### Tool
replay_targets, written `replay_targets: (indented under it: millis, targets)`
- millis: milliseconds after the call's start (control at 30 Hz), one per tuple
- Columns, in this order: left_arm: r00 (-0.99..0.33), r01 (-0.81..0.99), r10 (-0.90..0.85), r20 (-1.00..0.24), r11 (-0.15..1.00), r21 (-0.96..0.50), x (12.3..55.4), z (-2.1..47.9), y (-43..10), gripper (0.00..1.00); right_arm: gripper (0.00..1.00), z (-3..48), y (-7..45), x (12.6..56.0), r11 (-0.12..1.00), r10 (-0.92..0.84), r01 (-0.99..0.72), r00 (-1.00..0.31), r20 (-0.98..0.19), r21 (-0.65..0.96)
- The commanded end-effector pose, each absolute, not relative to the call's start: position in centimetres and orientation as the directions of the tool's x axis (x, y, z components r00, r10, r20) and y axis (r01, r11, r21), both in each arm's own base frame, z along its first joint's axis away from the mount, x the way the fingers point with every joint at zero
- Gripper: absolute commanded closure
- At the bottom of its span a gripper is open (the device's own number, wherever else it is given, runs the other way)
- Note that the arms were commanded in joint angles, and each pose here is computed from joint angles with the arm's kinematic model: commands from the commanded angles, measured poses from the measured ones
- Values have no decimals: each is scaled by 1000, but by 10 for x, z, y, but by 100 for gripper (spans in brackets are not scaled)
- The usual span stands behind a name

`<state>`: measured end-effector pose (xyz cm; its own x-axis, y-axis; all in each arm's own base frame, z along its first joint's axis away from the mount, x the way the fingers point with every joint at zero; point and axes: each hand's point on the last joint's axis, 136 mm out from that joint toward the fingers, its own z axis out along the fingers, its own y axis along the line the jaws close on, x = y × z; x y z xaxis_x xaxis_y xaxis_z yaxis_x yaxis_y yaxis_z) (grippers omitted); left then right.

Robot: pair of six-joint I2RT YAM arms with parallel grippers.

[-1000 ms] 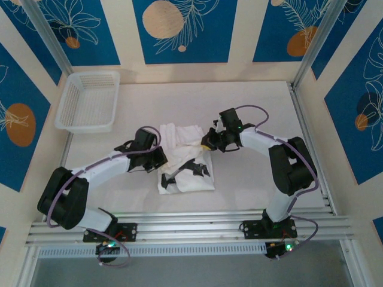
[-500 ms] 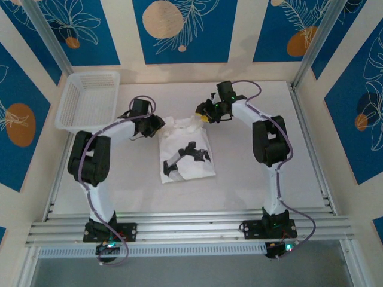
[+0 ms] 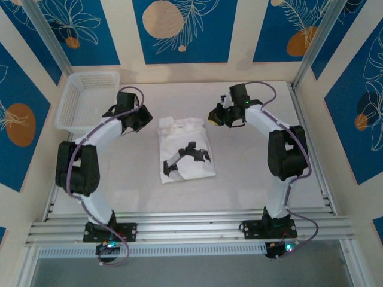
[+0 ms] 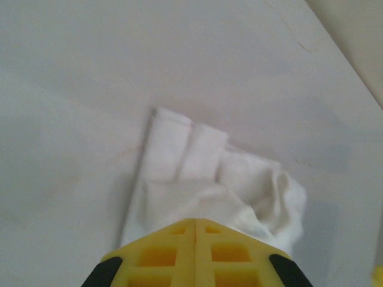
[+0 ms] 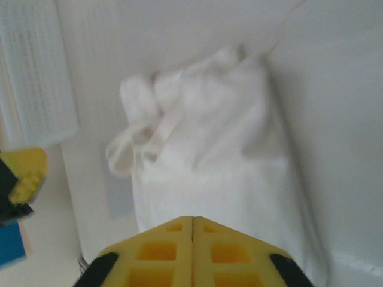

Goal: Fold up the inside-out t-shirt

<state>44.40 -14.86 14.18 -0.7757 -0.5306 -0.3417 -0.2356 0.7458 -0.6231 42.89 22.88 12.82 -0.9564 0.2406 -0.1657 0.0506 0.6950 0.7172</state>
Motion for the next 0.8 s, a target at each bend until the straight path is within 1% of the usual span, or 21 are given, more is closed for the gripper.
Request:
replay_targets:
  millis: [0,67,133,300,367,500,633,700,767]
  targets:
    - [-872,-165,-387,-300,809,-565,396,121,-181,100,100,110,258,411,705,168,-4,-970,-173,709]
    - [-885,-169,-377,-275,808,-564,388,106,-193,100,100,99,267,414,710,161,-3,-973,-166,704]
    - [-891,-192,-384,-242,802,-566,389,89,-200,100,100,87,278,422,707,153,6,-978,-144,707]
    - [-900,-175,-372,-227,786,-593,415,71,-218,100,100,65,294,445,716,141,10,-981,-130,698]
    - [-892,-164,-373,-254,791,-589,430,71,-220,100,100,60,297,455,713,151,17,-980,-130,701]
    - [-852,-189,-425,-307,795,-576,465,70,-208,100,100,57,298,478,705,186,31,-972,-142,709]
    - [-803,-219,-488,-343,776,-592,496,73,-188,100,100,46,296,494,703,195,57,-974,-115,709]
    - [-792,-217,-494,-360,778,-590,507,69,-182,96,100,38,295,499,706,196,69,-975,-100,705]
    - [-790,-236,-502,-352,779,-581,515,58,-177,94,100,31,294,502,702,197,82,-977,-82,708]
